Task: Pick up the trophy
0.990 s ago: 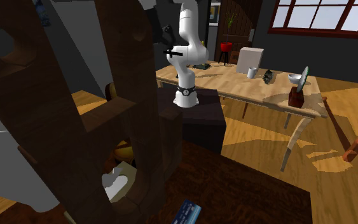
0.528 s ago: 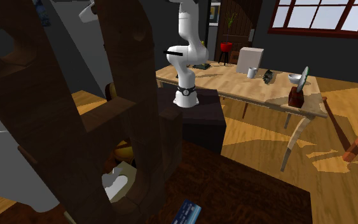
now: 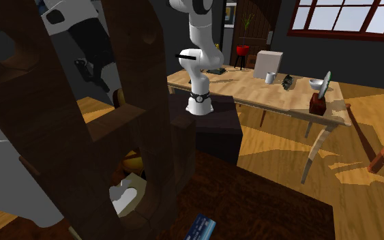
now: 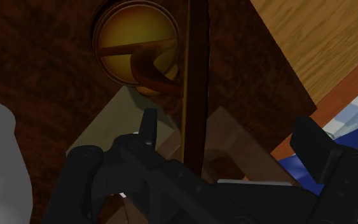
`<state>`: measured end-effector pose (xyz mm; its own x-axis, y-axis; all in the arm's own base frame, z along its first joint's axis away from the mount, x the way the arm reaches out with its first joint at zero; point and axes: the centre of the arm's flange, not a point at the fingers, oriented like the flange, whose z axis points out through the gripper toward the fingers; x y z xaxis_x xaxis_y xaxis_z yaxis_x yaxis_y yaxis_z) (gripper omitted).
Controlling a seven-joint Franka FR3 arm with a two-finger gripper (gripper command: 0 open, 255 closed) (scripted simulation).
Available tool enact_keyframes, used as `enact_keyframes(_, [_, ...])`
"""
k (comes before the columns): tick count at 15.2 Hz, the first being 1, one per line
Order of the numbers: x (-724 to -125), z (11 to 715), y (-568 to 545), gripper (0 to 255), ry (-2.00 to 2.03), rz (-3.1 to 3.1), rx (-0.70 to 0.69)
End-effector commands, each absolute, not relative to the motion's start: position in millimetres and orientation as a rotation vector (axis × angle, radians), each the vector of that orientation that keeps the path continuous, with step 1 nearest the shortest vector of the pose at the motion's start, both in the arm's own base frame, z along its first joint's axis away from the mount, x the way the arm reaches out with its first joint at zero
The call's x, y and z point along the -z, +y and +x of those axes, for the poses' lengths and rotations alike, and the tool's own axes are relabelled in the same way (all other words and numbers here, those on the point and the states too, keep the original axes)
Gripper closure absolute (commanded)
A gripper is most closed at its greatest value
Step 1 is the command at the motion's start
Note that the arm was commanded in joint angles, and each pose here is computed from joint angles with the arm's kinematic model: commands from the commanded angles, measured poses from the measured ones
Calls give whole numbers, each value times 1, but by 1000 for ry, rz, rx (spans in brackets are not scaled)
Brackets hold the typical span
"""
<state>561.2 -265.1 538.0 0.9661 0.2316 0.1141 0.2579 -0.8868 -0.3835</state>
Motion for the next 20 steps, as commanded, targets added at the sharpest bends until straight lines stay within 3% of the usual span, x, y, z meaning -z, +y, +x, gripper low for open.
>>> enact_keyframes(1, [-527,564,-268,0,-360,-2703,97])
enact_keyframes(8, [-497,564,-268,0,-360,-2703,97])
enact_keyframes(9, [-498,565,-267,255,-360,-2703,97])
enact_keyframes(20, [-508,564,-268,255,-360,-2703,97])
